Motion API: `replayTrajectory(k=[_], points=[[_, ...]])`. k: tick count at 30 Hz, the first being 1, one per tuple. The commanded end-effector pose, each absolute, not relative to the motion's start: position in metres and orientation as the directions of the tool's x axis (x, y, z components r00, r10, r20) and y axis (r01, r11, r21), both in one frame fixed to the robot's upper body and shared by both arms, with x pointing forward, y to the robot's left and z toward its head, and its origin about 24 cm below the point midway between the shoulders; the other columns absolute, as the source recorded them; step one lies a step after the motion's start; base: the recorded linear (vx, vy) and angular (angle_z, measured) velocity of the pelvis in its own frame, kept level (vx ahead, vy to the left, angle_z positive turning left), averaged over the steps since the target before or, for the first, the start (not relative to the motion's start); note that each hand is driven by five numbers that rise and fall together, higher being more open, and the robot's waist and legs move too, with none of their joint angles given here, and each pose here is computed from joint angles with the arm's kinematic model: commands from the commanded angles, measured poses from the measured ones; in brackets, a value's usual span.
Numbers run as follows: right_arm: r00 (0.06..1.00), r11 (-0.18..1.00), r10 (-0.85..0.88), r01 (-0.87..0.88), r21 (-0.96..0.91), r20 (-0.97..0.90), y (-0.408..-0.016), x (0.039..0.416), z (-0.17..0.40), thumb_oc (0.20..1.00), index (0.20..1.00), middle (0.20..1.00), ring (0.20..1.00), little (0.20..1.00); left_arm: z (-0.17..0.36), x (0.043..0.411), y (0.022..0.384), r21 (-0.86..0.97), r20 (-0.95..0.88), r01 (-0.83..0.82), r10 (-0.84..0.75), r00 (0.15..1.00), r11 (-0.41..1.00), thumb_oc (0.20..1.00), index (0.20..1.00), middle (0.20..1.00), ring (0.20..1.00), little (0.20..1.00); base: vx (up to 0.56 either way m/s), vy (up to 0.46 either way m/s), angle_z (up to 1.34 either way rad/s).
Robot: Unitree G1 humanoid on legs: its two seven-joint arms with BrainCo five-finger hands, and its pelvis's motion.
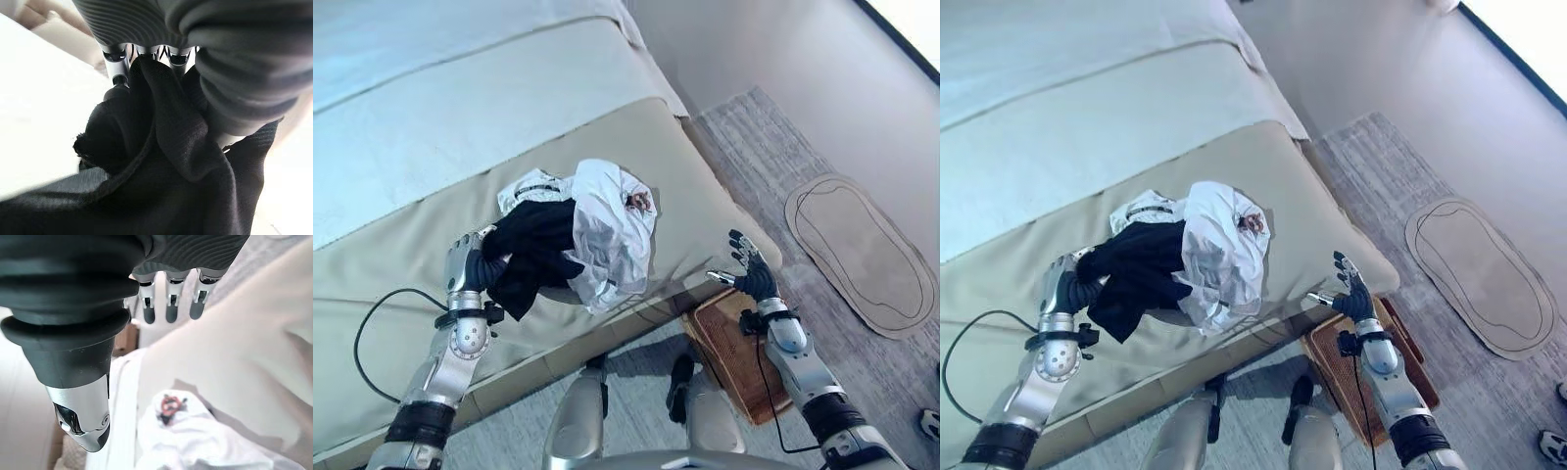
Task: Pick up clothes into the bucket
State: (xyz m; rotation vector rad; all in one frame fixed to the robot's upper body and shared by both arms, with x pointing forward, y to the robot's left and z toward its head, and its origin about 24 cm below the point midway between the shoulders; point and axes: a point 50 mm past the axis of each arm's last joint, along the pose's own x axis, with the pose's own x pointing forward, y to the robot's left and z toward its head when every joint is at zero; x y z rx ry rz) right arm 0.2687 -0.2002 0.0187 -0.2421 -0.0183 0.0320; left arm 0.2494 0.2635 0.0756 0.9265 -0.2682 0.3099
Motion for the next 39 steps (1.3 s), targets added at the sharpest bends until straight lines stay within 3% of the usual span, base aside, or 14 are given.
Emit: replayTrajectory(k=[1,6,10,14,15,26,39], points=[[0.988,0.946,0.108,-0.069,-0.317,0.106,-0.193,0.274,0.038,1.000,1.000,1.000,1.000,1.000,0.114,0.246,0.265,0.610,0.517,-0.454,0.109,0.849,0.650,0.200,0.200,0.200,0.200,0.200,0.04,-0.017,-0.01],[0.955,0.865,0.269,-0.182,-0.467,0.126,-0.176,0.281,0.052,1.000,1.000,1.000,1.000,1.000,0.139,0.241,0.243,0.572,0.584,-0.372,-0.045,0.810,0.731,0.200,0.200,0.200,0.200,0.200,0.07,-0.039,0.00],[0.857,0.746,0.496,-0.338,-0.573,0.139,-0.142,0.287,0.074,1.000,1.000,1.000,1.000,1.000,0.170,0.234,0.210,0.539,0.635,-0.179,-0.258,0.728,0.823,0.200,0.200,0.200,0.200,0.200,0.09,-0.041,-0.02],[0.813,0.725,0.567,-0.414,-0.550,0.135,-0.124,0.286,0.078,1.000,1.000,1.000,1.000,1.000,0.181,0.232,0.197,0.523,0.646,-0.088,-0.327,0.690,0.848,0.200,0.200,0.200,0.200,0.200,0.06,-0.028,-0.01],[0.764,0.701,0.625,-0.459,-0.546,0.160,-0.111,0.282,0.087,1.000,1.000,1.000,1.000,1.000,0.187,0.231,0.188,0.522,0.653,-0.043,-0.367,0.662,0.852,0.200,0.200,0.200,0.200,0.200,0.06,-0.031,-0.02],[0.652,0.655,0.734,-0.608,-0.448,0.189,-0.062,0.274,0.092,1.000,1.000,1.000,1.000,1.000,0.192,0.229,0.157,0.480,0.644,0.166,-0.474,0.600,0.861,0.200,0.200,0.200,0.200,0.200,0.02,-0.016,-0.02],[0.625,0.654,0.757,-0.727,-0.208,0.191,-0.038,0.271,0.084,1.000,1.000,1.000,1.000,1.000,0.188,0.228,0.142,0.446,0.616,0.304,-0.535,0.578,0.842,0.200,0.200,0.200,0.200,0.200,0.00,0.000,0.00]])
